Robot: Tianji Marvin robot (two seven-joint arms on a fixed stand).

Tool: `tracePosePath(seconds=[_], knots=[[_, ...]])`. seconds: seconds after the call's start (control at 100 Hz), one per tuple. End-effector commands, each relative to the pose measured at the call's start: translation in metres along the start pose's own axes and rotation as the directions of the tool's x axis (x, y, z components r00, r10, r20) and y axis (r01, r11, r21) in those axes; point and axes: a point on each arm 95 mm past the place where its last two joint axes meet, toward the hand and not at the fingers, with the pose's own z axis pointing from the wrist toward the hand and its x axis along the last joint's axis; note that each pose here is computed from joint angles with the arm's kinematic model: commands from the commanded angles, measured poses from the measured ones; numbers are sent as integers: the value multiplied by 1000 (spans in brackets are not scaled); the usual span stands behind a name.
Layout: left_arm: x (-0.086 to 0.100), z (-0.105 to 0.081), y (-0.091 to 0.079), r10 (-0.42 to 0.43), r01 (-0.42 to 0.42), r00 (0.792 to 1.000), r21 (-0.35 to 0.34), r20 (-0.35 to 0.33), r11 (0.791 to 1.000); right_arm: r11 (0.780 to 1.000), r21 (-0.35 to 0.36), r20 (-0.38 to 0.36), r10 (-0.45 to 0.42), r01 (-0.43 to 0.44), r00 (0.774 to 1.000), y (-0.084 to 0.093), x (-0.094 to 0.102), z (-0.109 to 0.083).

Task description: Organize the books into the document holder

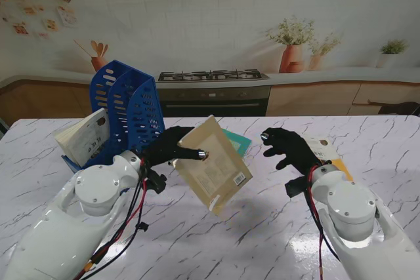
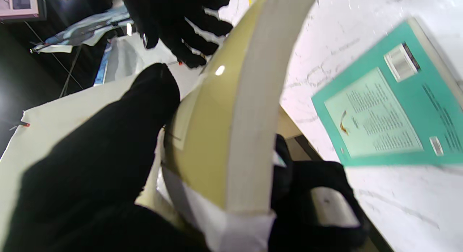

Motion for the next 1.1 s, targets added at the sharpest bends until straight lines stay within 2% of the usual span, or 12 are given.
tracePosePath(seconds=[0.0,0.32,0.51,0.73,0.83,0.93,1.09], knots=[[12,-9,-8,36,-35,999,31,-34,999,1000,1,11,11,-11,1000,-3,-4,-2],[37,-56,-38,129,-135,990,174,48,975,1000,3,12,19,-19,1000,-6,-6,1],[53,-78,-51,173,-190,981,251,91,949,1000,5,6,19,-19,1000,-6,-7,2],[62,-102,-74,221,-273,956,313,192,909,1000,1,8,19,-19,1000,-6,-8,1],[65,-111,-83,212,-279,951,337,223,899,1000,-1,11,16,-16,1000,-5,-8,0],[67,-120,-91,225,-316,936,361,272,877,1000,-3,14,17,-17,1000,-5,-8,0],[70,-133,-104,218,-338,921,384,324,859,1000,-2,13,17,-17,1000,-5,-8,1]])
